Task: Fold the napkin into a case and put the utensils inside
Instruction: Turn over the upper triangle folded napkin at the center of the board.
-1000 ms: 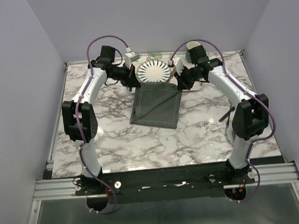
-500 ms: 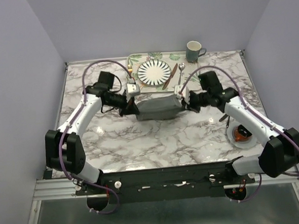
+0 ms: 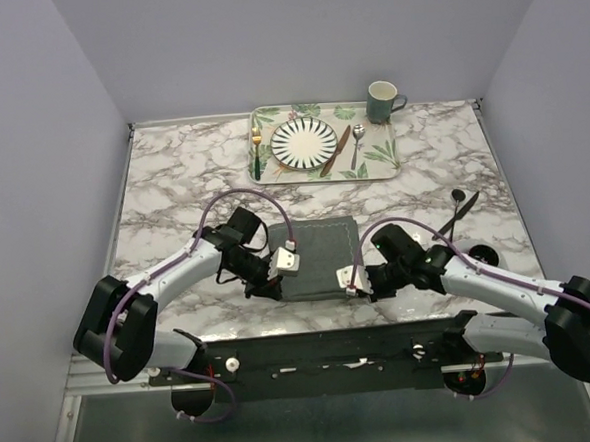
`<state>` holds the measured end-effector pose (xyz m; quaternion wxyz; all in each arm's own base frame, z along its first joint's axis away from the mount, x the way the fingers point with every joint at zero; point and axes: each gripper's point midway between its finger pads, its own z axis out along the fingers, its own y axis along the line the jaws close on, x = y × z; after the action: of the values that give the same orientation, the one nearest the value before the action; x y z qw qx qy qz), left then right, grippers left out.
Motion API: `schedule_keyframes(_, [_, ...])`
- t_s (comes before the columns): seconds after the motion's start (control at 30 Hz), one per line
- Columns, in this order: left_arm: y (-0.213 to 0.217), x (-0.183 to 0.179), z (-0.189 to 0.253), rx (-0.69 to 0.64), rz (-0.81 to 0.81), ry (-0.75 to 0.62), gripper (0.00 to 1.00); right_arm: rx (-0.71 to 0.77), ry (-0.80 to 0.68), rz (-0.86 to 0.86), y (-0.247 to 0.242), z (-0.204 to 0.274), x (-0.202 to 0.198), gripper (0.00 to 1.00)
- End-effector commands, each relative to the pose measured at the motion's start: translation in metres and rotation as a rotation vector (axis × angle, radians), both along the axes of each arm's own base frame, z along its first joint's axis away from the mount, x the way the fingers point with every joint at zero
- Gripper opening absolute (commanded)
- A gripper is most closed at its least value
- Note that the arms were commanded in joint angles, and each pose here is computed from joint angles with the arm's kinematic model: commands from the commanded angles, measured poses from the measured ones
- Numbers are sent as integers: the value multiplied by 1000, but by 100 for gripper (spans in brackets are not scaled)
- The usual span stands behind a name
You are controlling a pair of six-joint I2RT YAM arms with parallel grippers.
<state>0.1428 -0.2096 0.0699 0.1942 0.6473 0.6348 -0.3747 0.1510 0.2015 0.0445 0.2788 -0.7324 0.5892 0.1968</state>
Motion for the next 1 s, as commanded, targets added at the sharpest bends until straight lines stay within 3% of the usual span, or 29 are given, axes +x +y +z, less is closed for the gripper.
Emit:
schedule_keyframes(0.0, [13,-12,-13,95,-29,-52,27,-91,-34,8,-11,-13,-5,16])
schedule_keyframes(0.03, [13,-13,-10,87,-32,-48,34,-91,-28,11,-10,-8,-6,36])
schedule_keyframes(0.07, [15,-18,-3,86,-33,-45,44,-78,-29,5,-9,-1,-7,48])
schedule_keyframes(0.13, [15,-19,12,66,-17,-49,50,-53,-30,-30,-6,21,-4,72])
schedule_keyframes(0.23, [15,-4,42,7,125,-48,54,16,-38,-79,-4,55,-7,83])
schedule_keyframes(0.37, [14,50,62,-42,394,-19,55,49,-46,-198,1,81,8,80])
schedule_keyframes(0.57, [10,137,59,-42,808,184,54,-74,113,-343,17,50,28,54])
schedule_keyframes(0.63, [10,153,58,-34,933,268,55,-94,163,-356,23,44,29,49])
schedule_keyframes(0.77, [16,177,35,-10,1092,359,56,-141,236,-345,23,26,20,48])
schedule_keyframes(0.97, [17,180,-1,83,1141,451,53,-254,270,-323,11,-10,14,43])
